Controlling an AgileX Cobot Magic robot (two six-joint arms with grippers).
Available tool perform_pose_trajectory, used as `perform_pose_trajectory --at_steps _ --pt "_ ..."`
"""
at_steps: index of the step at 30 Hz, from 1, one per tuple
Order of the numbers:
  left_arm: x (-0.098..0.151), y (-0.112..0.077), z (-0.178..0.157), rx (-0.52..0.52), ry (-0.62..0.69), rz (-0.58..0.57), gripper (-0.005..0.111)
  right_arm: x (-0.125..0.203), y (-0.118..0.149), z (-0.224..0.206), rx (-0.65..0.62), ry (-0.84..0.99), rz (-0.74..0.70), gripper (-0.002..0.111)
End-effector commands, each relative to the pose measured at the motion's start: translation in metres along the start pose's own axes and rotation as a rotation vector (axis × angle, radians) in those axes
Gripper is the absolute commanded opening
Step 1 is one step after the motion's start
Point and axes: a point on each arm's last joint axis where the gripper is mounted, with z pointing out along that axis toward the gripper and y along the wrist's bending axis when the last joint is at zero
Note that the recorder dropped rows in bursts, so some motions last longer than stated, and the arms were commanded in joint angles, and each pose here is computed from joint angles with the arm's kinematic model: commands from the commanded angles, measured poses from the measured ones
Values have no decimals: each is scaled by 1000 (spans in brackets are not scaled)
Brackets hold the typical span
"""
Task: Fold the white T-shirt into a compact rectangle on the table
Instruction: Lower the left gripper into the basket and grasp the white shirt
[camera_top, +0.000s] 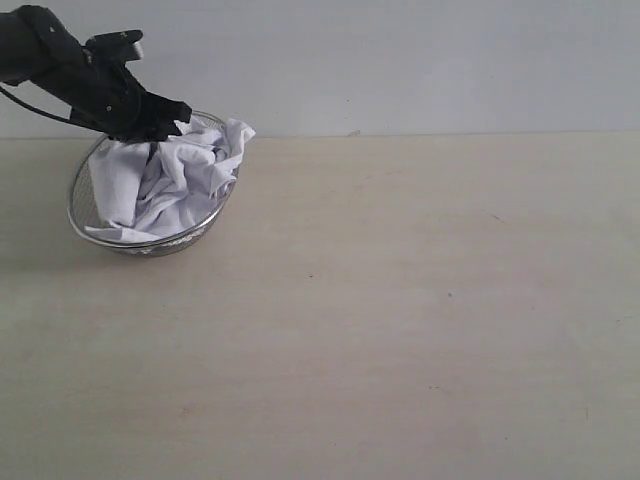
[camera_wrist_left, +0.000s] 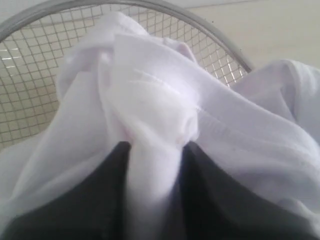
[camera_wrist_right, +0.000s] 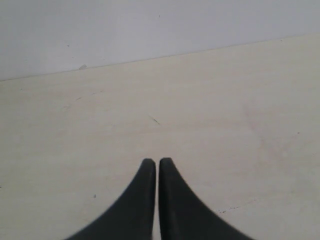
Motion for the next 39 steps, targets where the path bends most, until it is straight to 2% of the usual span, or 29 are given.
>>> perform_pose_trajectory --at_steps 1,2,4,6,7,8,9,10,14,19,21,25,28,32,37,39 --pt "-3 -4 -1 -3 -14 19 7 -2 0 0 0 -8 -15 0" --pt "-2 -4 -2 -6 -3 28 9 -2 0 0 0 -6 -15 0" --pt "1 -4 -3 -6 44 51 24 -2 0 0 0 -6 -15 0" --pt "2 -7 -10 11 79 54 55 -2 0 0 0 -6 -15 0" --pt "0 -8 -16 15 84 34 76 -2 0 0 0 -6 -15 0" --pt "-1 -9 -20 17 85 20 91 -2 0 0 0 -6 -15 0" --pt "-4 -11 -26 22 86 23 101 -2 0 0 0 -6 -15 0" --pt "-7 -13 -33 28 89 27 105 -2 0 0 0 -6 -15 0" --pt "-7 -21 -45 65 152 40 105 -2 0 0 0 -8 -15 0" --pt "-2 -37 -51 218 231 -29 105 -3 0 0 -1 -15 -15 0" --pt "0 -35 -48 199 237 -8 105 -3 0 0 -1 -15 -15 0" --pt "13 -29 -24 196 290 -23 105 -3 0 0 -1 -15 -15 0" --pt "31 -27 2 247 362 -74 105 -3 0 0 -1 -15 -15 0" --pt "54 -33 36 267 443 -82 105 -3 0 0 -1 -15 -15 0" --pt "70 -39 57 272 497 -76 105 -3 0 0 -1 -15 -15 0" --pt "74 -39 61 269 507 -74 100 -3 0 0 -1 -15 -15 0"
